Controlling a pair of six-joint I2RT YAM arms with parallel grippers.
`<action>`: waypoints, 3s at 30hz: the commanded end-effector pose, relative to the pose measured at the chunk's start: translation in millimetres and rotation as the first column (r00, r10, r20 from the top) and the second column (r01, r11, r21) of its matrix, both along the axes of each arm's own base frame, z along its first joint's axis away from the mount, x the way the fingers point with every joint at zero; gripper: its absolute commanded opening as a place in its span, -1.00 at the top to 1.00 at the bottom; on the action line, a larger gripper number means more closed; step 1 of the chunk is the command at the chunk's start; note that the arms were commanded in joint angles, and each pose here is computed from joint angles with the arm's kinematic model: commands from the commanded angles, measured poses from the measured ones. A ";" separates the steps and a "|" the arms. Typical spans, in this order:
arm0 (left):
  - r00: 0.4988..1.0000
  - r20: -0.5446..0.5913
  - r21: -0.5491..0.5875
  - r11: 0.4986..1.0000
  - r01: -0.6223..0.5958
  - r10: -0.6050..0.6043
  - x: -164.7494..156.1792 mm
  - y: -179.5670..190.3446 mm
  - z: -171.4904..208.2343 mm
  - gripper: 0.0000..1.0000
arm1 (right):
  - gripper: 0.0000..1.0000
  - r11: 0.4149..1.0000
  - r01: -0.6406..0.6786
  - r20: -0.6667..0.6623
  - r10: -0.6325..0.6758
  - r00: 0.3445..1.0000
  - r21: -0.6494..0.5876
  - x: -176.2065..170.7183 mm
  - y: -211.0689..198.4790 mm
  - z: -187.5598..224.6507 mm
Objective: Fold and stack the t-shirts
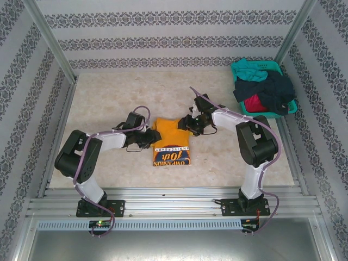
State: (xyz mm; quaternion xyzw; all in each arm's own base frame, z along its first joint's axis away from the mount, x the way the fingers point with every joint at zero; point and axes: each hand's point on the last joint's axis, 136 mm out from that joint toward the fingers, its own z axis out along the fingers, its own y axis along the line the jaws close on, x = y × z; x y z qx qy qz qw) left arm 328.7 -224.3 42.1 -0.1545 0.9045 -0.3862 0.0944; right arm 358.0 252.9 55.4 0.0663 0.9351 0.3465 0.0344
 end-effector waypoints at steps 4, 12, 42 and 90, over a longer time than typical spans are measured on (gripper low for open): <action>0.999 0.047 -0.096 0.995 0.014 -0.009 18.4 -23.0 5.8 0.24 | -0.06 0.994 -0.009 -0.096 0.019 0.995 0.107 -3.1 29.8 -5.9; 0.999 0.047 -0.057 0.998 -0.015 0.017 23.4 -7.6 -7.0 0.92 | -0.12 0.988 -0.010 0.005 0.009 1.000 0.154 16.7 30.4 17.5; 0.989 0.144 0.489 0.866 -0.108 0.042 23.1 207.3 64.7 -0.80 | -0.75 0.999 0.050 0.290 -0.043 0.956 -0.017 10.5 -58.8 72.8; 0.988 -0.106 0.867 0.477 0.146 -0.110 25.5 333.3 20.6 0.71 | -0.75 0.999 0.034 0.257 -0.033 0.966 -0.002 7.2 -48.4 65.7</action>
